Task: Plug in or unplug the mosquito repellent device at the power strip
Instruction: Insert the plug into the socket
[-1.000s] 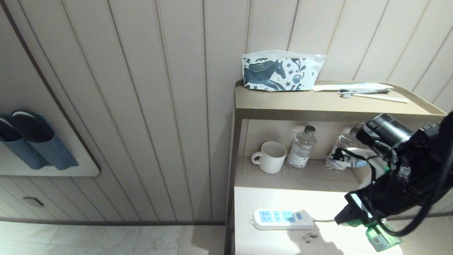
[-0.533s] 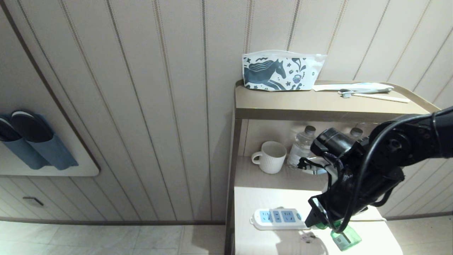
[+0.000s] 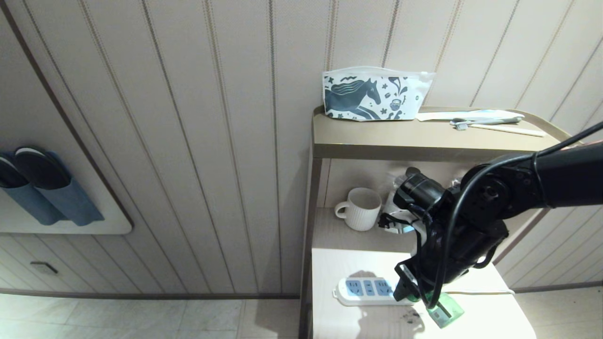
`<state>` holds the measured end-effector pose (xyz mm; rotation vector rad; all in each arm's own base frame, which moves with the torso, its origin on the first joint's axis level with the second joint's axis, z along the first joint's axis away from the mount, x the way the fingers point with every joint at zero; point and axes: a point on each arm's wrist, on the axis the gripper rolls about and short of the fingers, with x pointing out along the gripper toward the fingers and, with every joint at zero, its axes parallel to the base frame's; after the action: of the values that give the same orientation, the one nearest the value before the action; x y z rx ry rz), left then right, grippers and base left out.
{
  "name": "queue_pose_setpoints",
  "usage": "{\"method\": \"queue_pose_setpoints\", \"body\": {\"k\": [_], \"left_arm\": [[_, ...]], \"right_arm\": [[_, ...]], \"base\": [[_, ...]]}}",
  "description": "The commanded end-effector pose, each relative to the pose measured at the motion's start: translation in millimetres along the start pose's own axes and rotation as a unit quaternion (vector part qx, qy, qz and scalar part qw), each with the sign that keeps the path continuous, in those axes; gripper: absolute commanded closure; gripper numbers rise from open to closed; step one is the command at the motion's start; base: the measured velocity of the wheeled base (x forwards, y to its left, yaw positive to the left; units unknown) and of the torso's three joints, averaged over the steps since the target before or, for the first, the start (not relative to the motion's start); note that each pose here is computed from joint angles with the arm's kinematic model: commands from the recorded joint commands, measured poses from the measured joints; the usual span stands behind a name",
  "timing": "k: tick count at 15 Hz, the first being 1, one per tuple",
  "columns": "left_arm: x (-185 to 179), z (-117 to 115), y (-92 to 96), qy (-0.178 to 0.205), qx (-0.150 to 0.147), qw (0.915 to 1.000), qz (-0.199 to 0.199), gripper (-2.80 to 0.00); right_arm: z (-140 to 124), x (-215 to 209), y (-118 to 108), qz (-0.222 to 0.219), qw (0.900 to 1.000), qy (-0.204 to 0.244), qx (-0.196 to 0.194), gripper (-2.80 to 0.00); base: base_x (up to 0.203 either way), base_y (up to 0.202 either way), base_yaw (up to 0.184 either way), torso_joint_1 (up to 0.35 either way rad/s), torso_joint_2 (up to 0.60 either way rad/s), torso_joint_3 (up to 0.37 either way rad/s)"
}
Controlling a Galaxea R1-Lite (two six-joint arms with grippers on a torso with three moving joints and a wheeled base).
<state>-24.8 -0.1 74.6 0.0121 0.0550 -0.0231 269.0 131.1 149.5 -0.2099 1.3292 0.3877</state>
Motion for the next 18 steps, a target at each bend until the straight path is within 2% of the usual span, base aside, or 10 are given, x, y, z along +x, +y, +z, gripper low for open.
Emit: {"method": "queue_pose_setpoints", "body": {"k": [1, 5, 8, 12, 15, 18], "left_arm": [[0, 0, 0.0, 0.001, 0.0, 1.0, 0.0, 0.0], [0, 0, 0.0, 0.001, 0.0, 1.0, 0.0, 0.0], [0, 0, 0.0, 0.001, 0.0, 1.0, 0.0, 0.0], [0, 0, 0.0, 0.001, 0.0, 1.0, 0.0, 0.0], [0, 0, 0.0, 0.001, 0.0, 1.0, 0.0, 0.0], [0, 0, 0.0, 0.0, 0.0, 1.0, 0.0, 0.0]], "right_arm": [[1, 0, 4, -0.013, 1.0, 0.0, -0.027, 0.0], [5, 7, 8, -0.071, 0.993, 0.005, -0.099, 0.0], [17, 13, 9, -0.11, 0.98, -0.02, -0.165, 0.0], [25, 18, 30, -0.118, 0.963, -0.044, -0.238, 0.0], [35, 28, 36, -0.12, 0.953, -0.063, -0.27, 0.0], [42, 32, 36, -0.121, 0.947, -0.064, -0.289, 0.0]], "base": [[0.0, 0.0, 0.0, 0.0, 0.0, 0.0], [0.0, 0.0, 0.0, 0.0, 0.0, 0.0], [0.0, 0.0, 0.0, 0.0, 0.0, 0.0], [0.0, 0.0, 0.0, 0.0, 0.0, 0.0], [0.0, 0.0, 0.0, 0.0, 0.0, 0.0], [0.0, 0.0, 0.0, 0.0, 0.0, 0.0]]}}
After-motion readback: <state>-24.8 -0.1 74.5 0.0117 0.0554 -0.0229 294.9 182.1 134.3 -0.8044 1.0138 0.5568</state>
